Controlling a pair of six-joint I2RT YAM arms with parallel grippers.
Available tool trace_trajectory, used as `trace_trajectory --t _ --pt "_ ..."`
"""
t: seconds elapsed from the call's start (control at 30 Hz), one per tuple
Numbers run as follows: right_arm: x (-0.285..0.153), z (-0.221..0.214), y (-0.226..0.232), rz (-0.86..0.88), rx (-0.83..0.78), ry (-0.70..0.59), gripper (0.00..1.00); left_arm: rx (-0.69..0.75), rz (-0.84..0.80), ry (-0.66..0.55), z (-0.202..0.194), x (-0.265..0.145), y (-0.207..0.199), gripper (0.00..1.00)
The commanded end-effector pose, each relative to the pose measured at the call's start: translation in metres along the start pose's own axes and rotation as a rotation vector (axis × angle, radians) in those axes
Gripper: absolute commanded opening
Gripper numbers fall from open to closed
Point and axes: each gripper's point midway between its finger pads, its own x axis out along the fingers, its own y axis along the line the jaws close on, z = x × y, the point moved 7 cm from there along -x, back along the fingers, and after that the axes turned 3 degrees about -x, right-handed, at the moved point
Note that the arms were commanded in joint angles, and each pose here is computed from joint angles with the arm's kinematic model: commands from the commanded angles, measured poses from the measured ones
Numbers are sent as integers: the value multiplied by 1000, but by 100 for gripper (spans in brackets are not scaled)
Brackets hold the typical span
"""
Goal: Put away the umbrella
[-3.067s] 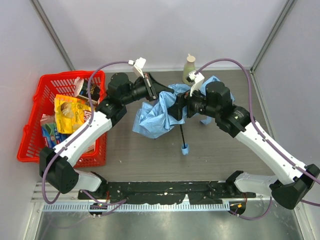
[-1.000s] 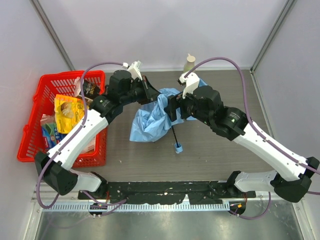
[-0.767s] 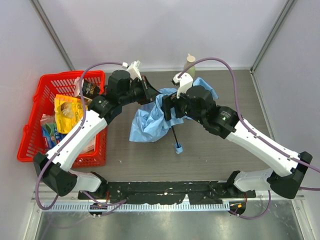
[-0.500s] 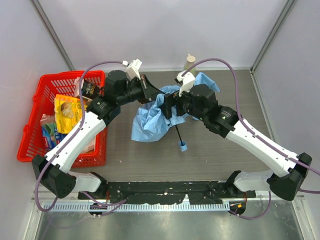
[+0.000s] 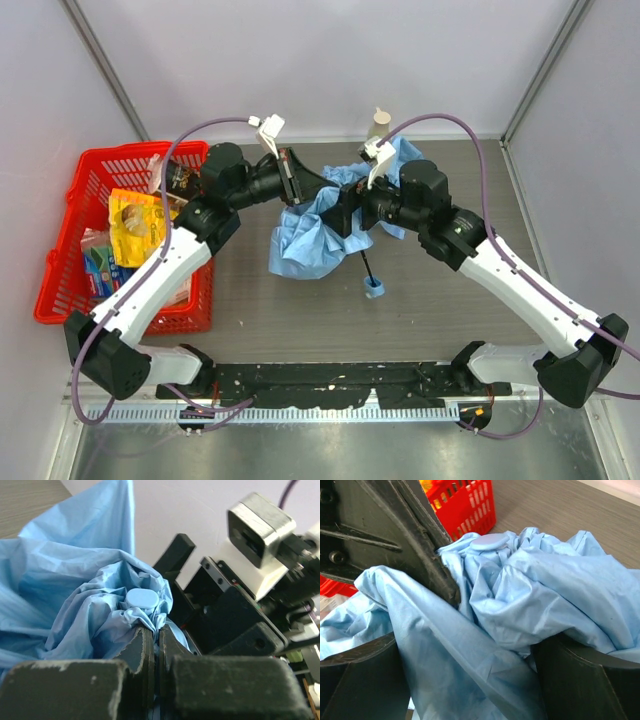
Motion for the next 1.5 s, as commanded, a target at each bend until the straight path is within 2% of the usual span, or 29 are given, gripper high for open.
trace_trajectory --t 0.0,0.13,0.33,0.4,0.43,0.53,0.7,0.73,0.8,0.83,0.87,0.9,1.0,1.03,1.07,1.13,1.2,1.23,1.27,1.37,1.47 --pt "7 -12 0 97 -5 35 85 211 -387 41 2 -43 -92 0" --pt "10 -15 10 216 -5 54 70 240 -412 57 1 -47 -96 0" --pt "12 -14 12 255 -25 45 46 265 -439 81 -2 -53 -101 0" --pt "10 -12 15 287 -32 28 35 265 -440 84 -3 -53 -102 0" --pt "10 -11 18 308 -35 17 20 266 -438 83 -3 -53 -102 0" --pt "9 -11 18 311 -40 14 1 271 -433 86 -4 -54 -101 0" --pt "2 -17 16 286 -49 -9 1 279 -425 79 -2 -56 -103 0" --pt "0 -16 16 273 -49 -18 1 272 -414 81 -2 -55 -101 3" --pt "-4 -12 13 235 -55 -42 1 271 -382 67 0 -54 -101 19" --pt "-4 -11 11 212 -57 -46 1 271 -349 50 3 -54 -99 30" --pt "-7 -8 7 169 -69 -53 1 272 -312 36 5 -54 -98 45" --pt "-8 -6 6 147 -74 -54 1 271 -251 10 7 -55 -95 54" --pt "-14 7 -17 -74 -101 -39 1 316 -24 -149 26 -70 -92 62" --pt "-17 11 -27 -159 -111 -37 1 336 51 -203 30 -78 -89 74" --pt "-25 22 -37 -221 -115 -46 1 349 124 -267 35 -88 -88 79" --pt "-38 38 -60 -386 -132 -60 1 362 243 -372 42 -107 -85 82" --pt "-53 59 -80 -563 -206 -52 1 361 339 -458 43 -122 -78 83" --pt "-65 67 -93 -705 -276 -28 1 359 360 -490 42 -129 -77 83" --pt "-69 83 -98 -763 -309 -29 1 354 388 -521 40 -134 -72 83" --pt "-85 119 -112 -971 -481 -24 1 339 405 -536 30 -142 -64 82" --pt "-72 136 -121 -1035 -610 -16 1 295 410 -521 16 -147 -57 81"
